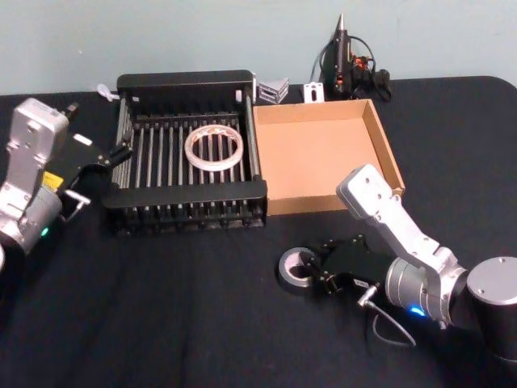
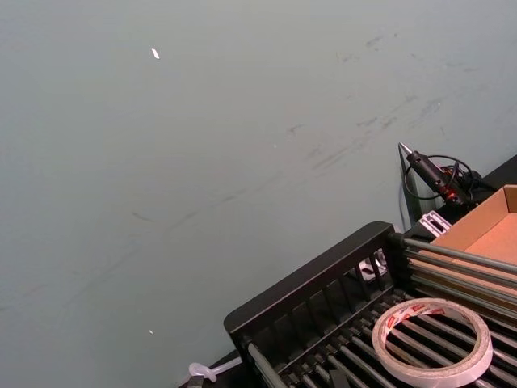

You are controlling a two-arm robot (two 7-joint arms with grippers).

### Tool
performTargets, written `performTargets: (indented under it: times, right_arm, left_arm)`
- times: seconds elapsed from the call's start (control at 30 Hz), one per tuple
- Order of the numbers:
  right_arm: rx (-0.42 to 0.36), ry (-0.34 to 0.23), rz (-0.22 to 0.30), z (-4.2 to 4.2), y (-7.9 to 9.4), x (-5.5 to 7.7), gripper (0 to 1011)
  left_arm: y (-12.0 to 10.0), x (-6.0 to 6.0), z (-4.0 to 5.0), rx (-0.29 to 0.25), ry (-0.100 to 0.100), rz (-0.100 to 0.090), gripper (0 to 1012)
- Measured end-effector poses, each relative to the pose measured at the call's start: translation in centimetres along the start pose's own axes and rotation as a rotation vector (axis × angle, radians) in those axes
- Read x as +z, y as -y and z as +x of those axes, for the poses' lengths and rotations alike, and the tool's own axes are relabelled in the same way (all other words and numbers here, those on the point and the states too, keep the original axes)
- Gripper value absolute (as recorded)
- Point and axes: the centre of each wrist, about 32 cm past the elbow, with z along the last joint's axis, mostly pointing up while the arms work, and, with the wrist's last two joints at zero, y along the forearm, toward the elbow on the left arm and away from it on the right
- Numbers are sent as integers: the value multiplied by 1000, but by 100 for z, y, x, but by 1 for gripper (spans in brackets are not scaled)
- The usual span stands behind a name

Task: Pick up the white tape and place it into the black box , Pick up the silver tape and place it into the brown box.

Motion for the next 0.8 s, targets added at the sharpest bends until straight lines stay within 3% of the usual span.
performTargets:
  times: [0.33, 0.53, 0.8]
  right_arm:
    - [12, -3, 13, 7, 18, 0, 158]
    - [29, 10, 59, 45, 111, 44, 158]
    - [-5, -2, 144, 158, 275, 195, 158]
  left_arm:
    - [0, 0, 0, 0, 0, 0, 1001]
    - [0, 0, 0, 0, 0, 0, 1001]
    - [0, 0, 0, 0, 0, 0, 1001]
